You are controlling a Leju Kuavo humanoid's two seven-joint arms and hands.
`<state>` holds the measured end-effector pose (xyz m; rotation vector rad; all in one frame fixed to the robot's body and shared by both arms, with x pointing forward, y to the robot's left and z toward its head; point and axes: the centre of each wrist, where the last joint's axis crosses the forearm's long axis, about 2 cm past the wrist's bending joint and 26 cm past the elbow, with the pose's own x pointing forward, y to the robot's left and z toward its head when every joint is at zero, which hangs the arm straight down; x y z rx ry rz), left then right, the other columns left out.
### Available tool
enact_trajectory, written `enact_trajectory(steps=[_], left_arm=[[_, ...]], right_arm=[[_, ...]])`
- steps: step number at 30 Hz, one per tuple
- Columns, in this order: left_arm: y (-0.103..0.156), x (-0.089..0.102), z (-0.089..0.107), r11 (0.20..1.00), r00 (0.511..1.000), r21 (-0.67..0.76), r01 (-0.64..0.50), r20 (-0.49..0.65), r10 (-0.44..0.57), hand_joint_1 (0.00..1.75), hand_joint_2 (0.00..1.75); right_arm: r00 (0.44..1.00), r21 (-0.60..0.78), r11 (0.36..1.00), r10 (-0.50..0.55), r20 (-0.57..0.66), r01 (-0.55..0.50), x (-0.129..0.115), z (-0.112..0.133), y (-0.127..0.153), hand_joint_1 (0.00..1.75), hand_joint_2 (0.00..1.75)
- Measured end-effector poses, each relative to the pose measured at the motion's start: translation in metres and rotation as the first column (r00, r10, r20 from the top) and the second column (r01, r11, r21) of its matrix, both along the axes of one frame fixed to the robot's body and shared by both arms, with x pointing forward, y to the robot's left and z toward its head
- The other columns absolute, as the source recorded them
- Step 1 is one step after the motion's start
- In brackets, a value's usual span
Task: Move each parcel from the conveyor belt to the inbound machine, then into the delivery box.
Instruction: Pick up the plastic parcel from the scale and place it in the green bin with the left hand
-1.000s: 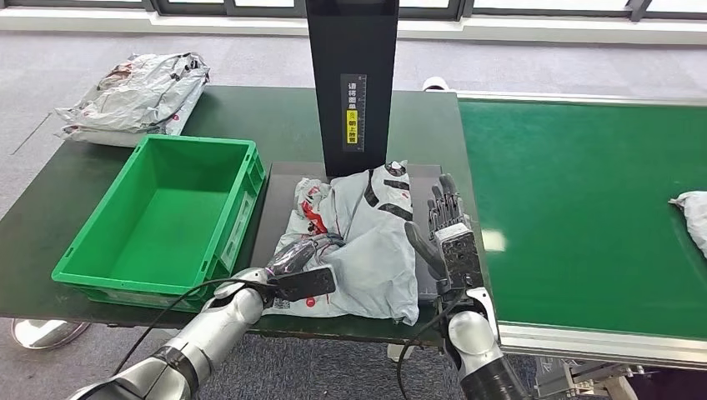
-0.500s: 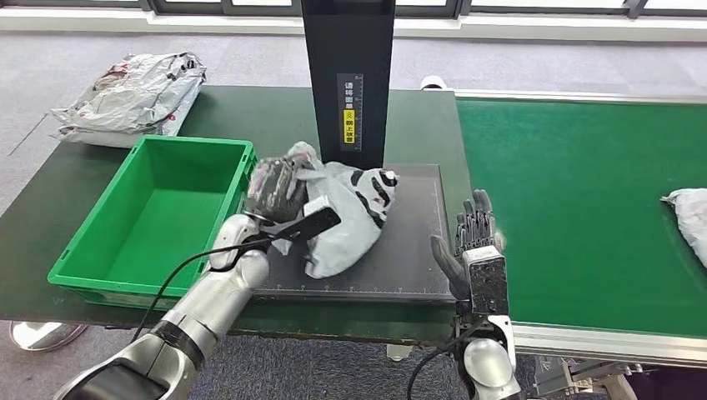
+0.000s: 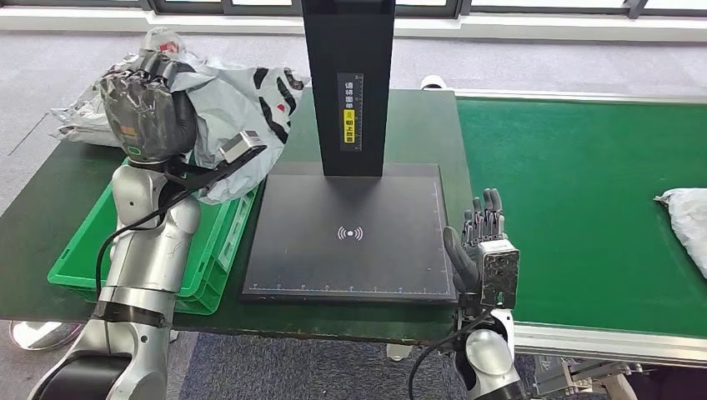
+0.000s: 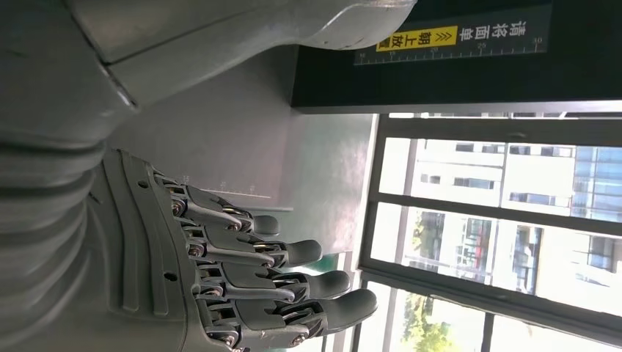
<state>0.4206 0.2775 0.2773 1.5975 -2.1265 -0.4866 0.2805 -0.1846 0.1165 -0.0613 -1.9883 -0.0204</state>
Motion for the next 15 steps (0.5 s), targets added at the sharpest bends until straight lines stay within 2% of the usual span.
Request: enact_trajectory(steps=[3,7,9,10,11,14,15], left_arm=[[0.016,0.000,-0.014,0.992,0.989,-0.011,-0.124,-0.076,0.123,1.75,1.75],[0.033,0.001,-0.043,0.970,0.946,0.012,-0.241,-0.221,0.238,1.75,1.75],[0.039,0.004,-0.060,0.947,0.883,0.009,-0.320,-0.360,0.301,1.75,1.75],[0.042,0.006,-0.070,0.930,0.829,0.018,-0.366,-0.448,0.335,1.75,1.75],[0.045,0.006,-0.082,0.914,0.762,0.044,-0.404,-0.537,0.362,1.54,1.75],[0.051,0.002,-0.118,0.896,0.539,0.186,-0.403,-0.742,0.397,0.23,1.75],[0.052,0.000,-0.128,0.897,0.471,0.227,-0.381,-0.787,0.399,0.00,1.75]], right_arm=[[1.000,0.006,1.000,-0.003,-0.005,0.003,0.002,0.000,0.000,0.00,1.75],[1.000,0.006,1.000,-0.006,-0.016,0.006,0.004,-0.001,-0.001,0.00,1.75],[1.000,0.002,1.000,-0.003,-0.027,0.003,0.004,-0.001,-0.001,0.00,1.75],[0.999,-0.001,1.000,0.002,-0.033,-0.002,0.004,-0.001,-0.001,0.00,1.75],[0.999,-0.005,1.000,0.010,-0.037,-0.010,0.004,-0.001,-0.001,0.00,1.75],[0.998,-0.016,0.999,0.044,-0.042,-0.044,0.004,-0.002,-0.001,0.00,1.75],[0.998,-0.019,0.998,0.053,-0.043,-0.054,0.004,-0.002,0.000,0.00,1.75]])
